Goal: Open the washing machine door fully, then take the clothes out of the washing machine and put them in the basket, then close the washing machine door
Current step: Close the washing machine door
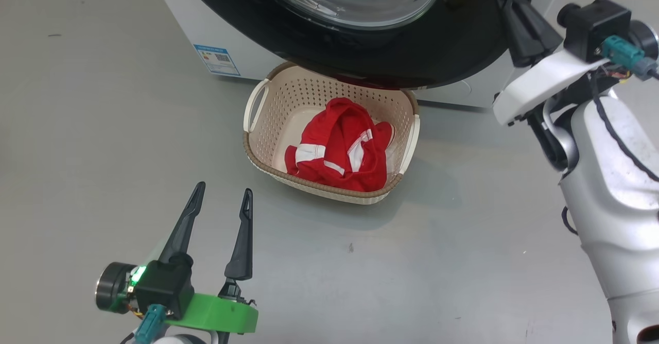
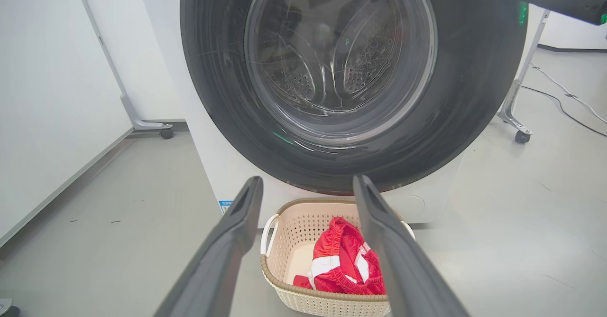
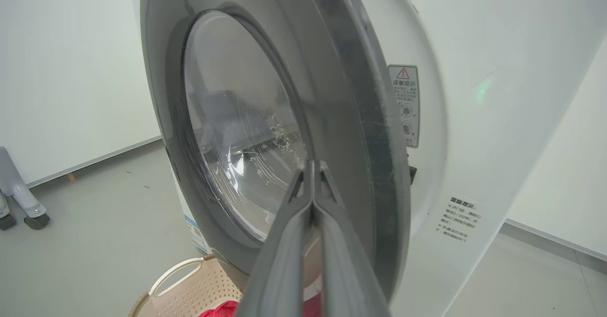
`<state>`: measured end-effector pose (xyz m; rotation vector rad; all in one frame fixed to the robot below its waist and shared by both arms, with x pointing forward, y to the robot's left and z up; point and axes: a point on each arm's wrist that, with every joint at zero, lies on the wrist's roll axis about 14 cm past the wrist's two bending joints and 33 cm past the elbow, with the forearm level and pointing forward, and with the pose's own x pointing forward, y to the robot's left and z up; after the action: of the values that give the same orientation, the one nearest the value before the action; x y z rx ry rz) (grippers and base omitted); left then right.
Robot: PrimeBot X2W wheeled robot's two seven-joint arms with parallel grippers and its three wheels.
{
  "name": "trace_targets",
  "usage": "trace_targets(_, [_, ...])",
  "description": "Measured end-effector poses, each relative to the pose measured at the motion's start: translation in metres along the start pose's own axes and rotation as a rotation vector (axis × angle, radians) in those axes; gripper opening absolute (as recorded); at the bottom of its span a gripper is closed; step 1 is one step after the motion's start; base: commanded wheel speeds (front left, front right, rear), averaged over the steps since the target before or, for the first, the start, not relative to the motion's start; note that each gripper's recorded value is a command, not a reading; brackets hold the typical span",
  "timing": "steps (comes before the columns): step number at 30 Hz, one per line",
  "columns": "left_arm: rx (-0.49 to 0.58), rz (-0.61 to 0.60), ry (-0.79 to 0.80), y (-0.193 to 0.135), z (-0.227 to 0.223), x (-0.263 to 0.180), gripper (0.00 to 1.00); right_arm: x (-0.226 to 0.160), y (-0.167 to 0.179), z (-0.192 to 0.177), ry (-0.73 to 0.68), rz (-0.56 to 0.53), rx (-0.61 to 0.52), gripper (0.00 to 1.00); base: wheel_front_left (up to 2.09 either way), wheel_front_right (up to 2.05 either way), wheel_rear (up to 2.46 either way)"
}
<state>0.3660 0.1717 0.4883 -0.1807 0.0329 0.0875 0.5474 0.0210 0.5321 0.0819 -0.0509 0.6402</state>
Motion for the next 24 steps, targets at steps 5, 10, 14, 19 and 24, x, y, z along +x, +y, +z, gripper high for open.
trace_targets(5, [-0.001, 0.001, 0.004, -0.001, -0.003, 0.003, 1.00, 0.015, -0.007, 0.004, -0.009, 0.001, -0.008, 0.00, 0.00, 0.00, 0.00])
trace_targets(10, [-0.002, -0.005, -0.003, -0.003, -0.003, 0.009, 1.00, 0.025, -0.014, 0.004, -0.012, -0.002, -0.001, 0.00, 0.00, 0.00, 0.00])
trace_targets(14, [-0.001, -0.003, 0.006, -0.003, -0.007, 0.012, 1.00, 0.032, -0.018, 0.000, -0.006, -0.004, 0.001, 0.00, 0.00, 0.00, 0.00])
trace_targets(19, [0.004, 0.002, 0.009, -0.002, -0.010, 0.015, 1.00, 0.041, -0.025, 0.000, -0.009, -0.008, -0.001, 0.00, 0.00, 0.00, 0.00])
trace_targets(24, [0.005, -0.001, 0.016, -0.003, -0.013, 0.019, 1.00, 0.054, -0.035, 0.005, -0.026, -0.011, -0.016, 0.00, 0.00, 0.00, 0.00])
